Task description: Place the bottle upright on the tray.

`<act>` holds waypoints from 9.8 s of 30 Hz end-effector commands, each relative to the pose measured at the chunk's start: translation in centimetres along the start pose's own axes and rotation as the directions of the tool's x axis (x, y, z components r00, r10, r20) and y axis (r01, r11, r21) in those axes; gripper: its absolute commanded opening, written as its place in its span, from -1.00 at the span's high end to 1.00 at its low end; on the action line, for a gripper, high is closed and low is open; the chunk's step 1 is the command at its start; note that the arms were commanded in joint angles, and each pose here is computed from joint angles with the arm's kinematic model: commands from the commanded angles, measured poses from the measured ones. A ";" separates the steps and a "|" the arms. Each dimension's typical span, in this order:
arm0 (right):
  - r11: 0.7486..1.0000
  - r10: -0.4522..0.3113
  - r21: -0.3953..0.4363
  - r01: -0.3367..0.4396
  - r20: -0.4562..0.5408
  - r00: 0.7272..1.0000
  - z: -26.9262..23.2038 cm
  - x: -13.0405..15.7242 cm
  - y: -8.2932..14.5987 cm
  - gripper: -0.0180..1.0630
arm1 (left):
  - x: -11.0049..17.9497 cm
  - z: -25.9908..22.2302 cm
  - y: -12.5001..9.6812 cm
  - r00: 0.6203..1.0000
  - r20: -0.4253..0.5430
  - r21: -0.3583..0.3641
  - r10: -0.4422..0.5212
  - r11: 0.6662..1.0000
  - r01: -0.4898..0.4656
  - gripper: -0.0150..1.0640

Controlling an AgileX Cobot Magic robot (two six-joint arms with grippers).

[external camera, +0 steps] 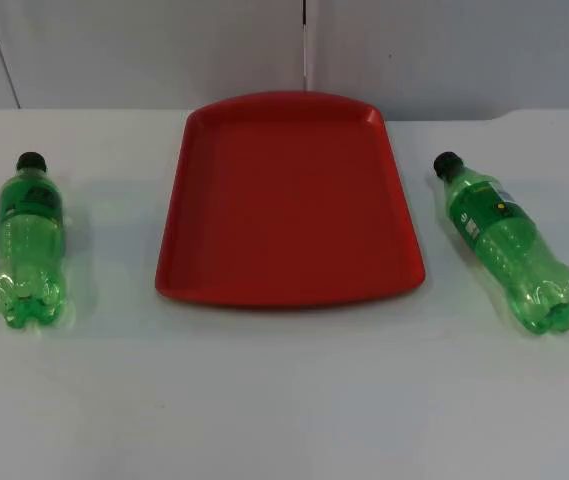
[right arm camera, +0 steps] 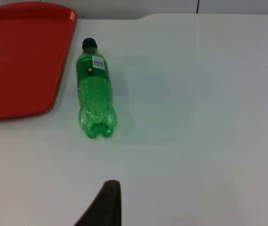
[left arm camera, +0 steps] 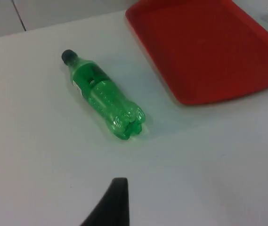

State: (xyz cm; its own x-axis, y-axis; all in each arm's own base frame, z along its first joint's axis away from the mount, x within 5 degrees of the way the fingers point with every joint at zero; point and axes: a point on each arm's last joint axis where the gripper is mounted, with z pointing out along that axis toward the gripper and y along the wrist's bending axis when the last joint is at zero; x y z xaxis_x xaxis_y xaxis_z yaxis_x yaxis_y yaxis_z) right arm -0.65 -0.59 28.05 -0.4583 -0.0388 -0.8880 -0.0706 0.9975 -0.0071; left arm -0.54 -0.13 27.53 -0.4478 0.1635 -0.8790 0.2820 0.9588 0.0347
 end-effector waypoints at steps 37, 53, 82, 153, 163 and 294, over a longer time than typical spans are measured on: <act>1.000 0.002 0.010 -0.002 0.003 1.000 0.0 0.0 0.0 -0.97 | -5.7 0.6 0.3 0.993 0.034 0.001 -0.116 0.993 0.116 -0.97; 1.000 0.002 0.010 -0.002 0.003 1.000 0.0 0.0 0.0 -0.97 | -8.5 5.5 0.3 0.987 -0.025 0.031 -0.160 0.987 0.161 -0.97; 1.000 0.002 0.010 -0.002 0.003 1.000 0.0 0.0 0.0 -0.97 | -18.6 18.6 1.5 0.946 -0.224 -0.044 -0.236 0.972 0.232 -0.97; 1.000 -0.001 0.010 0.001 0.003 1.000 0.0 0.1 0.0 -0.97 | -10.0 46.0 13.7 0.527 -0.638 -0.449 -0.561 0.827 0.338 -0.97; 1.000 -0.001 0.010 0.001 0.003 1.000 0.0 0.1 0.0 -0.97 | -8.7 47.8 11.8 0.538 -0.660 -0.432 -0.525 0.850 0.300 -0.97; 1.000 -0.013 0.010 0.013 0.003 1.000 0.0 0.0 0.0 -0.97 | -28.2 43.1 1.9 0.927 0.327 0.164 -0.182 0.977 0.134 0.97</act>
State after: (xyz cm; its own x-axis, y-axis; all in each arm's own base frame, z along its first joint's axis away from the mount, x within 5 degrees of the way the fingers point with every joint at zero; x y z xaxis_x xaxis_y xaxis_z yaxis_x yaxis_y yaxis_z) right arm -0.66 -0.59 28.04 -0.4597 -0.0431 -0.8870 -0.0725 0.9973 -0.0109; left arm 49.21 -12.60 31.77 -0.1969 -0.0888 -0.9764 0.3522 0.9230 -0.1550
